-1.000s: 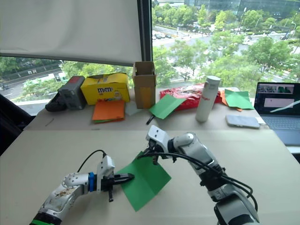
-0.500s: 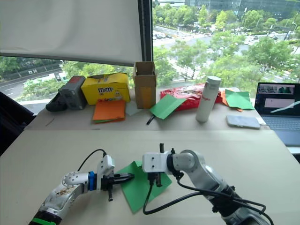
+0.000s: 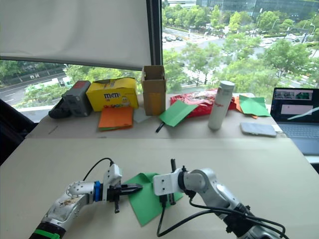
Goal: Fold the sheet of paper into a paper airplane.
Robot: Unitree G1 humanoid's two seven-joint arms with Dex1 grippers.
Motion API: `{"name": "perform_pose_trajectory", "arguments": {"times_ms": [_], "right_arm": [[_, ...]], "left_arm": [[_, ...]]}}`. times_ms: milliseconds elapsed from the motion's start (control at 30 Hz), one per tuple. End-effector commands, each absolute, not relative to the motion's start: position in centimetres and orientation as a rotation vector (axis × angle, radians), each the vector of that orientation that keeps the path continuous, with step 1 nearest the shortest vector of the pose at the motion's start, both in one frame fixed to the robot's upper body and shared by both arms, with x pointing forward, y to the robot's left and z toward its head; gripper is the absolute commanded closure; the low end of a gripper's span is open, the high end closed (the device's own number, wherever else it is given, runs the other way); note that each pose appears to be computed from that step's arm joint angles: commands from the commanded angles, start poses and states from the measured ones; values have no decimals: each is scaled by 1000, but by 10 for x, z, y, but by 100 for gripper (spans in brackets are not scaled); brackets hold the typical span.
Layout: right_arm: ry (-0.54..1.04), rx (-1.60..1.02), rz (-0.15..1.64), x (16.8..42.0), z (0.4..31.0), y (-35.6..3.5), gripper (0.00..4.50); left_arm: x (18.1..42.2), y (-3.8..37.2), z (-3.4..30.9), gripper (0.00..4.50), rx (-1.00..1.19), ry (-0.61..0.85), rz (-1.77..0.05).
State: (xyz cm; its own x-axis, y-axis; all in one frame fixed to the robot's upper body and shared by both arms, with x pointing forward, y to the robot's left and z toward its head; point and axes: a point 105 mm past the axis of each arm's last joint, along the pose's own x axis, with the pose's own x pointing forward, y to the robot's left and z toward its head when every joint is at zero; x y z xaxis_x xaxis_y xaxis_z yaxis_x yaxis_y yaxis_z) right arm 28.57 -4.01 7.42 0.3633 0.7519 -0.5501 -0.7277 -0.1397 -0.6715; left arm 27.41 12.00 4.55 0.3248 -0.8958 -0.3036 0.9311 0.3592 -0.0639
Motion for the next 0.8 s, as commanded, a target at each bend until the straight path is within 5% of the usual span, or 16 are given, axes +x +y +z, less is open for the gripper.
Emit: {"name": "perform_pose_trajectory", "arguments": {"times_ms": [33, 800], "right_arm": [[-54, -1156, 1301, 283, 75, -37, 449], [-3, -1127, 1325, 276, 62, -37, 449]], "left_arm": [[276, 127, 42, 450, 154, 339, -1183], [276, 127, 45, 450, 162, 338, -1188]]}}
